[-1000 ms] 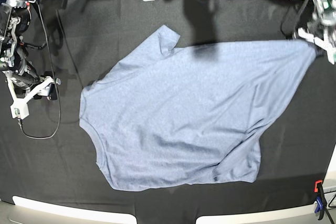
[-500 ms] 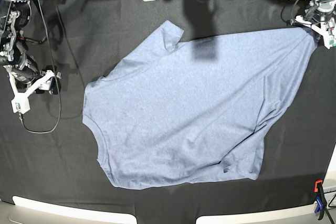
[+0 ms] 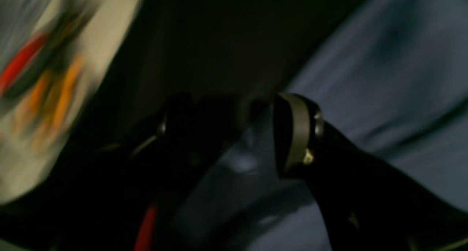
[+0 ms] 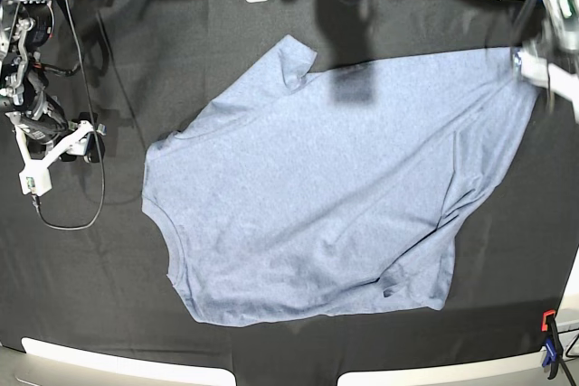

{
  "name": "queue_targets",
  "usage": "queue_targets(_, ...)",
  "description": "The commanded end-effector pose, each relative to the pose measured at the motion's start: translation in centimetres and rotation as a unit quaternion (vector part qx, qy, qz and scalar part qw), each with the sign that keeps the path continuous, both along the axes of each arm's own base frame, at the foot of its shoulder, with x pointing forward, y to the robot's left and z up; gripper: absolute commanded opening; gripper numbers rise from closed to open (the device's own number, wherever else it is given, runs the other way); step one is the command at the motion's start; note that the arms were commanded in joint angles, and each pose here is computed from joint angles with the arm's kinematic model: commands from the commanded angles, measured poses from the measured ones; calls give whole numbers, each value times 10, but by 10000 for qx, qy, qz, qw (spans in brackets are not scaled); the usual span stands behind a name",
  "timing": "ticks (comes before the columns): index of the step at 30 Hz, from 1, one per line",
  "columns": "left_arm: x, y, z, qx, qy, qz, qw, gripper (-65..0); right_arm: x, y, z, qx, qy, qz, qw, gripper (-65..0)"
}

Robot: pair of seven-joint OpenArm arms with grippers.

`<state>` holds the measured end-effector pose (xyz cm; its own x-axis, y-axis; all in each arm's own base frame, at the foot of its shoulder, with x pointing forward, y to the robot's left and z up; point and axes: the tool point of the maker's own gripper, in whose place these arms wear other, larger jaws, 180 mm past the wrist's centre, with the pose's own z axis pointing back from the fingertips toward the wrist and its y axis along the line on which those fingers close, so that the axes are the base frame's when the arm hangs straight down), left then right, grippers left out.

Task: Layout the t-shirt on the table in an organized manner, then fold the t-shirt properly
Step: 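Drag the panel outward with the left gripper to unfold it, then move the left gripper to the shirt hem and grasp it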

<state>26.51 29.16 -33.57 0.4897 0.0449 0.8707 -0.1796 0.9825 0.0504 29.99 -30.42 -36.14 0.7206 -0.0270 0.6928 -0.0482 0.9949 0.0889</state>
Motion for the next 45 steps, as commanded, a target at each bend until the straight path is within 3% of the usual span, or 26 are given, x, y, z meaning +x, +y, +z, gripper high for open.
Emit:
queue_targets(1,18,-7,17,-65,-375,-204,9991,-330,9,0,15,-28,-256,68,9996,-335)
queue_targets(6,92,-45,32,-158,-820,-741,9937,-330,6,16,3,110,-176,98,9997,-335)
queue_targets(14,204,-119,14,127,-723,-1807,9808,-330,1,35,-11,372,-3,85,9993,-335)
queue_targets(21,266,-139,4,88,-473,-1988,9789,-330,-4,38,-18,350,192,96,9992,-335)
queue_targets(25,284,-146,6,-83,-602,-1934,9792,-330,-5,36,-20,277,226,91,9993,-335)
queue_targets(29,288,-173,10,-278,-783,-2399,9672,-330,-5,36,-20,277,228,89,9993,-335)
queue_targets(32,288,-183,10,-386,-885,-2442,9649,-330,-6,36,-20,273,233,92,9993,-335)
queue_targets(37,287,-185,4,-409,-848,-2383,9666,-331,-7,36,-21,274,281,96,9992,-335)
queue_targets(41,282,-183,-11,-246,-635,-2380,9689,-400,-8,36,-21,271,306,99,9991,-335)
queue_targets(45,278,-177,-22,-231,-534,-2245,9727,-422,-9,36,-23,269,368,106,9989,-335)
